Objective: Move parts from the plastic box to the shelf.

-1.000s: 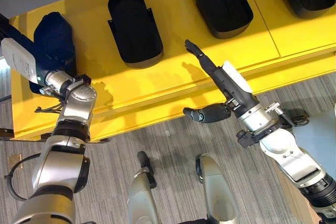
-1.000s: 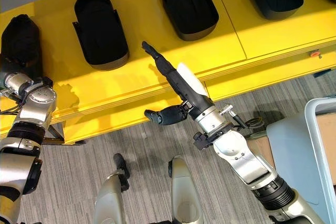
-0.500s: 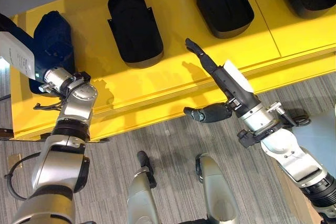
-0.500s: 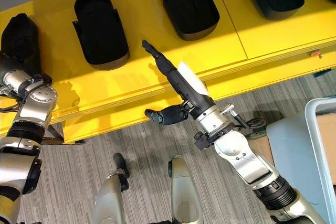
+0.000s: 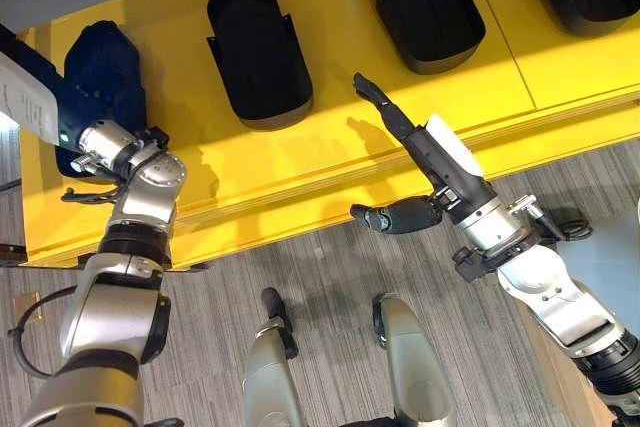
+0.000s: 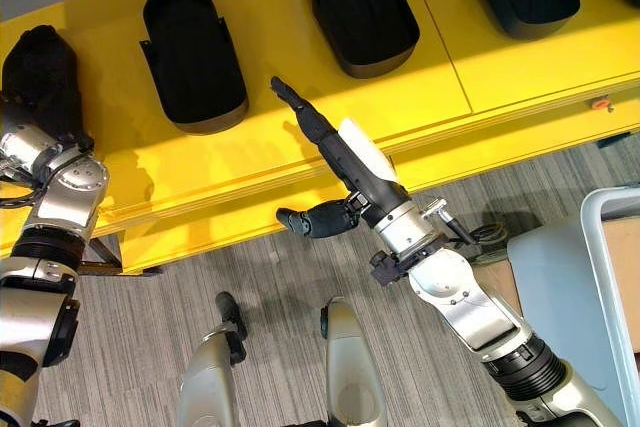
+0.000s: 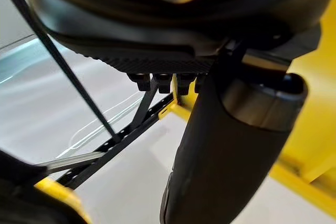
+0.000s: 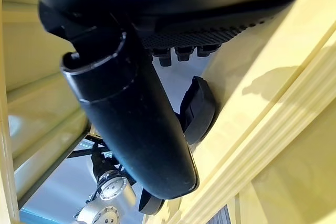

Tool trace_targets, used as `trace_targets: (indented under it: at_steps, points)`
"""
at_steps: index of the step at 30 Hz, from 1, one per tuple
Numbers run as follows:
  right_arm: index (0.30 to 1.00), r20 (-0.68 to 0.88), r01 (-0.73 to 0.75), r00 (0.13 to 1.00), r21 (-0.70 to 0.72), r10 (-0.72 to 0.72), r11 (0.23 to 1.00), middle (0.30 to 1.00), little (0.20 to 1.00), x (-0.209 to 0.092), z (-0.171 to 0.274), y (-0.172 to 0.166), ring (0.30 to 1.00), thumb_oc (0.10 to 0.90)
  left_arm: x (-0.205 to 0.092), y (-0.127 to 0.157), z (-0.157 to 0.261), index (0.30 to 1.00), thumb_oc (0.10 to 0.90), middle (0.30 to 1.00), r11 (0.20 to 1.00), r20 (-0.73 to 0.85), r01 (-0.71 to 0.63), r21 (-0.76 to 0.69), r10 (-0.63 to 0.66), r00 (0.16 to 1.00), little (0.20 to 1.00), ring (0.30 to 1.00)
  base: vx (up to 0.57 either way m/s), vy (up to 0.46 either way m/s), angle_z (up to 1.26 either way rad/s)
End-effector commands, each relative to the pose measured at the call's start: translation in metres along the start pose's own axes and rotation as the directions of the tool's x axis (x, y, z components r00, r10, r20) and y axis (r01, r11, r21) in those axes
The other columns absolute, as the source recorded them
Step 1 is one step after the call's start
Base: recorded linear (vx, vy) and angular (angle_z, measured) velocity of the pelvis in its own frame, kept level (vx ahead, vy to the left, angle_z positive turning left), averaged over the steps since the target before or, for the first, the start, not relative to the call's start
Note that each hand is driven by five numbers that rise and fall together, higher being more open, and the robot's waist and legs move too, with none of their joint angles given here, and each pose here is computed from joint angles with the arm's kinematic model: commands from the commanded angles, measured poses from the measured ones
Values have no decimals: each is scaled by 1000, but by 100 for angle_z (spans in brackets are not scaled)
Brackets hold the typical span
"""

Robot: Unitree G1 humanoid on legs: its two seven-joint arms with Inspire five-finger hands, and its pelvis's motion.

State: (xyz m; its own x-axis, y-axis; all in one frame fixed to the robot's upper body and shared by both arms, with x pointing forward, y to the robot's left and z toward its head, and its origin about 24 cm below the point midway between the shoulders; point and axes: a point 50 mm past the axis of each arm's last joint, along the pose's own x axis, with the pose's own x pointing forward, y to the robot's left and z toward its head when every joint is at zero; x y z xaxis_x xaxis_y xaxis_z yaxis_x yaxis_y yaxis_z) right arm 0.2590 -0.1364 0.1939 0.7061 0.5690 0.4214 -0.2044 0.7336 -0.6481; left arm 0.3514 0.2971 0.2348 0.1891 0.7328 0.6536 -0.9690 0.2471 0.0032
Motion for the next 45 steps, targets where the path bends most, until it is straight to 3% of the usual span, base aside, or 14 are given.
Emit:
trace_targets:
  at_steps: [1,9,20,31,38,45]
  points:
    - [1000,283,114,953,1,-110,993,1000,1000,12,45,-12,1000,900,49,26,58,1000,900,1000,968,274,-186,-167,227,935,1000,1000,0,0,0]
    - [1000,281,117,953,3,-113,993,1000,1000,11,44,-10,1000,900,49,30,74,1000,900,1000,948,352,-229,-222,297,888,1000,1000,-1,-4,0]
    - [1000,281,115,953,8,-113,993,1000,1000,11,44,-8,1000,900,43,28,78,1000,900,1000,945,366,-199,-259,286,885,1000,1000,-2,-4,0]
    - [1000,254,173,951,39,-177,984,1000,1000,0,36,-6,1000,900,-12,28,48,1000,900,1000,973,402,9,-232,88,911,1000,1000,-1,-55,4]
    - [1000,220,228,948,35,-230,973,1000,1000,-11,27,-6,1000,900,-51,47,32,1000,900,1000,979,463,110,-171,-19,886,1000,1000,26,-65,6]
    - [1000,189,250,949,36,-252,968,1000,1000,-19,22,-2,1000,900,-66,67,20,1000,900,1000,974,448,142,-179,-47,893,1000,1000,44,-41,13]
